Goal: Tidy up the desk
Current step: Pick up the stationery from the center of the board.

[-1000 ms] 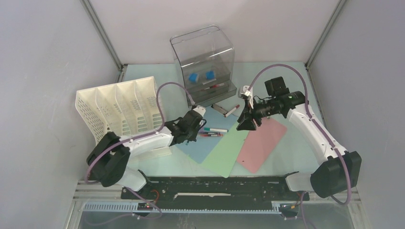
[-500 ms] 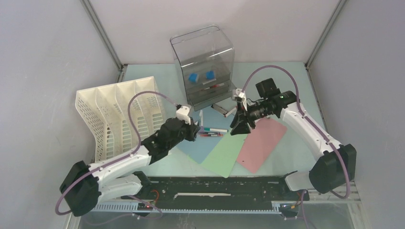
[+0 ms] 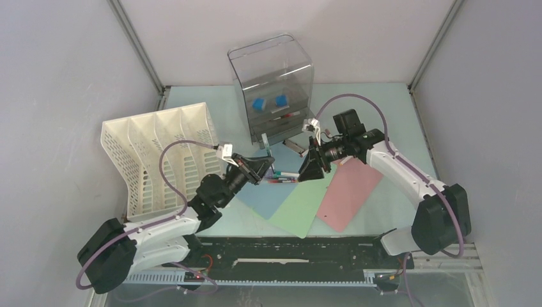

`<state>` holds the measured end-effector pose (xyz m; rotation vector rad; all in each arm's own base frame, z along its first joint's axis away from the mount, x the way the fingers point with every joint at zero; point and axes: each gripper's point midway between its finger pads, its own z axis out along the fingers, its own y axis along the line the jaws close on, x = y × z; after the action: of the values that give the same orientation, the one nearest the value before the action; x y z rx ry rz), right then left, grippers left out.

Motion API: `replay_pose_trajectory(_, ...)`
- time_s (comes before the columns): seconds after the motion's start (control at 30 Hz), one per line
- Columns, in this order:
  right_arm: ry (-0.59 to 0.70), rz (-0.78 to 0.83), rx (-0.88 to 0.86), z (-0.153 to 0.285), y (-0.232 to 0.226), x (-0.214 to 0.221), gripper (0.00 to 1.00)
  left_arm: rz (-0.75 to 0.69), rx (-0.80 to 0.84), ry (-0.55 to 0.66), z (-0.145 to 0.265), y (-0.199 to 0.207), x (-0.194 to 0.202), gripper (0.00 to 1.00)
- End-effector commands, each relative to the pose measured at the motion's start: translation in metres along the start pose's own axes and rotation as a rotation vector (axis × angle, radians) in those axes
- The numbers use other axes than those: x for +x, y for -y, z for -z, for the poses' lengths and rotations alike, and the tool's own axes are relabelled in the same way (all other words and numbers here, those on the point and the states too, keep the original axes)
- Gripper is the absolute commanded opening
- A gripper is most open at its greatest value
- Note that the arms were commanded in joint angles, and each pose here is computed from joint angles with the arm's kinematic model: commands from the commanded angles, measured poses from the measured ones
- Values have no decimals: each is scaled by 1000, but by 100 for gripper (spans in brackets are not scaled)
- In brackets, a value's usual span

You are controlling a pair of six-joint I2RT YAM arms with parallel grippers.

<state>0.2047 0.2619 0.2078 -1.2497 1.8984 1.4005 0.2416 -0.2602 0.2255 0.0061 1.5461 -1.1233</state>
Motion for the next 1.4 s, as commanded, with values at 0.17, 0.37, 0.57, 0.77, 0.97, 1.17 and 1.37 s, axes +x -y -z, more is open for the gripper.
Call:
replay_pose_trajectory(0.17,117,-129,22,-9,4,-28,53,193,145,173,-10,44,-32,0)
replay_pose_trajectory(0.37,118,-139,15,-16,-1,-31,53,237,178,155,-20,55,-23,0)
replay_pose_trajectory(0.57,114,-154,22,-20,1,-30,51,274,205,132,-28,65,-14,0)
replay_pose_trajectory(0.77,112,-164,39,-21,4,-29,40,280,224,107,-36,74,-4,0)
replay_pose_trajectory(0.97,112,-168,48,-21,6,-29,18,284,234,97,-38,76,-1,0)
replay_pose_trajectory(1.17,109,-156,54,-21,6,-27,0,272,234,95,-38,75,0,9)
replay_pose_trajectory(1.37,96,-98,53,-19,3,-24,0,218,196,104,-32,68,-3,37)
